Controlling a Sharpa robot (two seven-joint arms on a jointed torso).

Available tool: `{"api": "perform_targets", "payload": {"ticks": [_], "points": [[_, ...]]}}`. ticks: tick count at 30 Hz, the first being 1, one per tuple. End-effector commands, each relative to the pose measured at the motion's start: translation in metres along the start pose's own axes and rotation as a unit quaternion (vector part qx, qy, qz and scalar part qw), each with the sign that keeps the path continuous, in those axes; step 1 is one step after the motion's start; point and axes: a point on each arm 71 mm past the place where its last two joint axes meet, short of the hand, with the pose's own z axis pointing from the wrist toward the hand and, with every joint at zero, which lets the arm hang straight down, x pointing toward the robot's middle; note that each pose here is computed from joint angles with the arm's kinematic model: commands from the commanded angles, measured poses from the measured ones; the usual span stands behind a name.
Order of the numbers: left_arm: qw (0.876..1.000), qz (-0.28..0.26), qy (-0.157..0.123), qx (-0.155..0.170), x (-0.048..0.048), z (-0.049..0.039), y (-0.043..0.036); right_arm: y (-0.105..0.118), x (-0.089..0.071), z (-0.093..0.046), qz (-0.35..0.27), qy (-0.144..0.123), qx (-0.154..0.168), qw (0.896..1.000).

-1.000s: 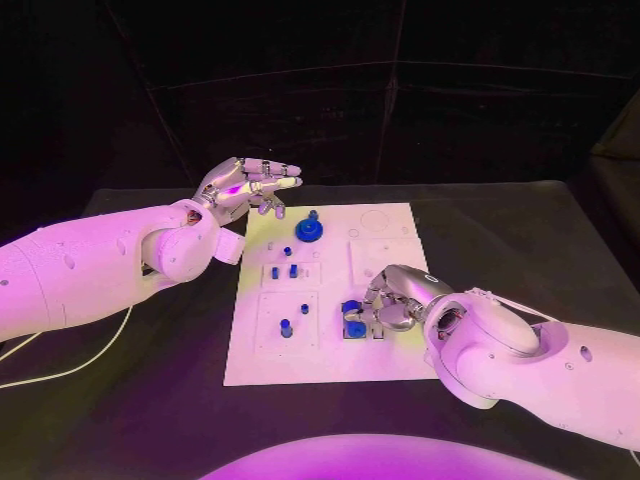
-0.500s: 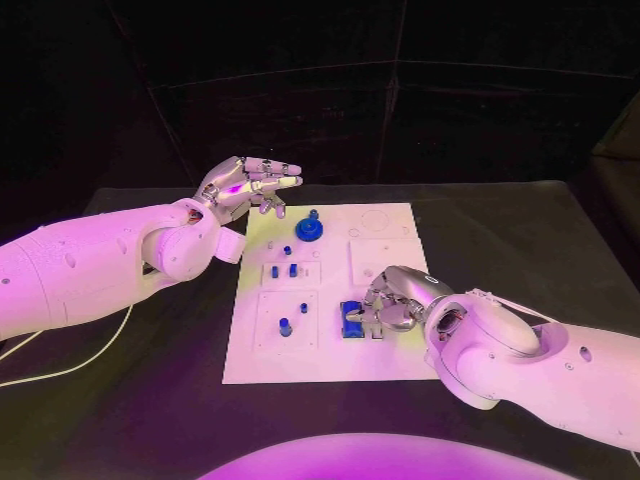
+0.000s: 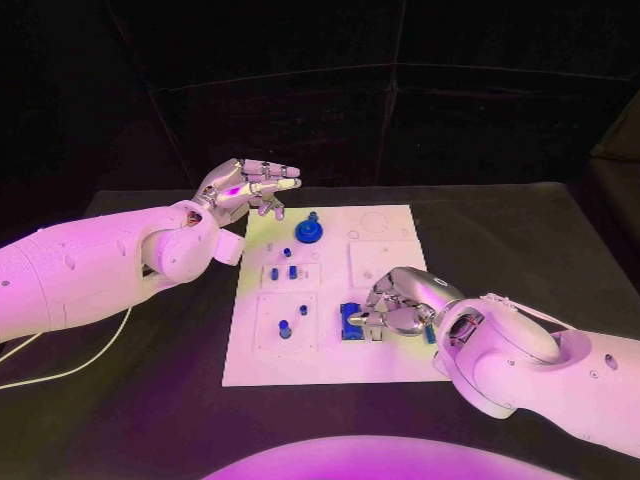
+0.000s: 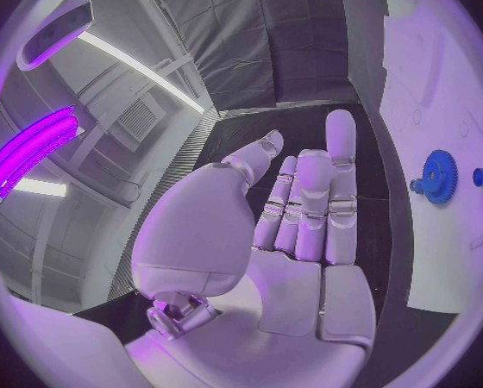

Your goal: Assemble the parts on the task board

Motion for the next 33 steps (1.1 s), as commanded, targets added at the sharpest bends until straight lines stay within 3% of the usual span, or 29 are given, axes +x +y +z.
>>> {"api": "perform_targets", "payload": {"ticks": [1, 10, 26, 33], "points": [[1.000, -0.005, 0.005, 0.002, 0.0014, 0.0009, -0.0007, 0.004, 0.004, -0.002, -0.006, 0.034, -0.026, 0.999], [1.000, -0.005, 0.006, 0.001, 0.0020, 0.0009, -0.0003, -0.002, 0.007, 0.001, -0.025, 0.053, -0.009, 0.998], [1.000, -0.005, 0.005, 0.001, 0.0017, 0.0002, -0.0004, -0.007, 0.003, 0.010, -0.036, 0.011, 0.025, 0.999], [1.000, -0.004, 0.004, 0.001, 0.0008, -0.0005, -0.0005, -0.007, 0.002, 0.007, -0.022, 0.017, 0.012, 1.000]]}}
